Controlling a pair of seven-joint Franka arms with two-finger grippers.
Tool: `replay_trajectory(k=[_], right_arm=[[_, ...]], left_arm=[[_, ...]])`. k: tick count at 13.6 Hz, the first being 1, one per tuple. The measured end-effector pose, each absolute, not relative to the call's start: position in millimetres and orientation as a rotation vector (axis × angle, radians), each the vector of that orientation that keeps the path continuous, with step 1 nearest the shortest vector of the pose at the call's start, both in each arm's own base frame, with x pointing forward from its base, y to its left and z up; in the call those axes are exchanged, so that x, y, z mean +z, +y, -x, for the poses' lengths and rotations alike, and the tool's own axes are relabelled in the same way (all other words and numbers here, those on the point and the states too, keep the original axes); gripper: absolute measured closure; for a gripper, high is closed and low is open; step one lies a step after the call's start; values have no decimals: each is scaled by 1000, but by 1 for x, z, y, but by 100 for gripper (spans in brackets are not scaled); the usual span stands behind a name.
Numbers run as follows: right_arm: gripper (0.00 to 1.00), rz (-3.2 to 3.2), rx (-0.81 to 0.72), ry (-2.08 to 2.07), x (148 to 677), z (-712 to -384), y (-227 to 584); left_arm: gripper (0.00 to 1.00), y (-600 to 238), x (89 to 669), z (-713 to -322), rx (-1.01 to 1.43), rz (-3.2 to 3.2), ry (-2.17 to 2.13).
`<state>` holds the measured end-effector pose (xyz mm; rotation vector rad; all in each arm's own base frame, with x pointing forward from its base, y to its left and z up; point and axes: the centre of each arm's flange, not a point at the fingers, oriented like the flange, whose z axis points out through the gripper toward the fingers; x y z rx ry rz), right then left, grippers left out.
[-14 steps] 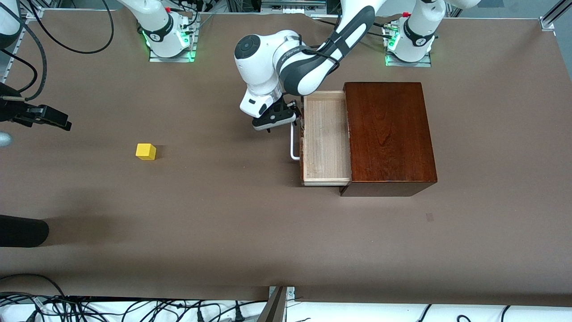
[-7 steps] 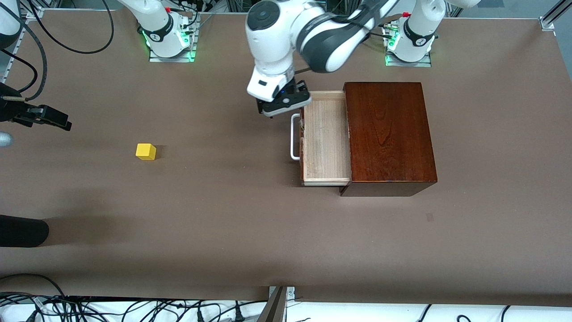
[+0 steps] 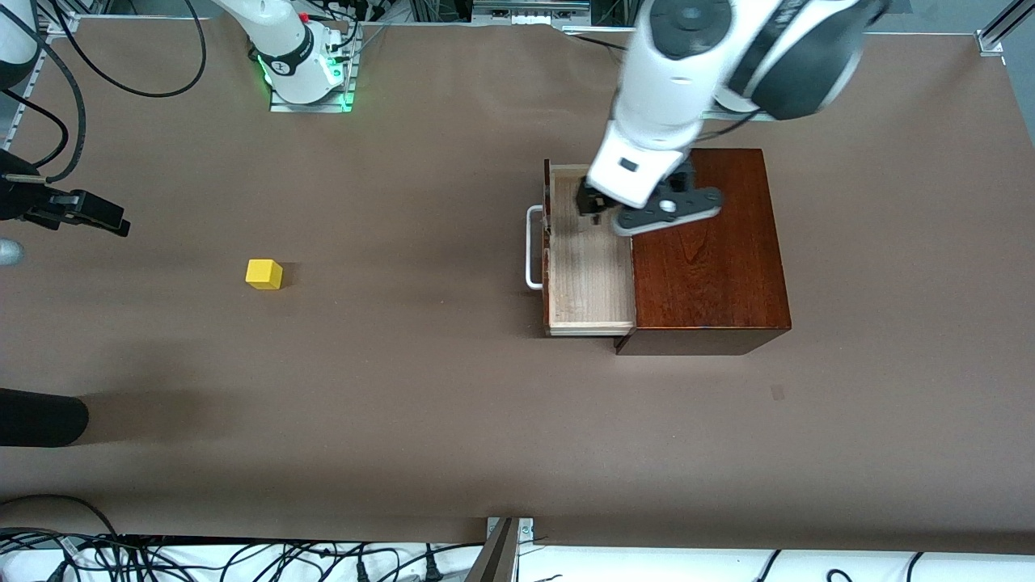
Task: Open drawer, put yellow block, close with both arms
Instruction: 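Release the handle and raise the left gripper away from the box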
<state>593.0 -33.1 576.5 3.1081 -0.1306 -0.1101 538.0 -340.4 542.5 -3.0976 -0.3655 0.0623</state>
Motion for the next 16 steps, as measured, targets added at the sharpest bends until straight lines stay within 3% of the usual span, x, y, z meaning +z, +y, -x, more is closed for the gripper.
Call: replay_trajectory(k=[7, 16], right_arm=[[0, -3107, -118, -121, 573, -595, -29], [0, -3105, -126, -98, 563, -600, -20]], left_arm=[[0, -199, 565, -570, 151, 3140, -50], [0, -109, 581, -539, 151, 3162, 18]])
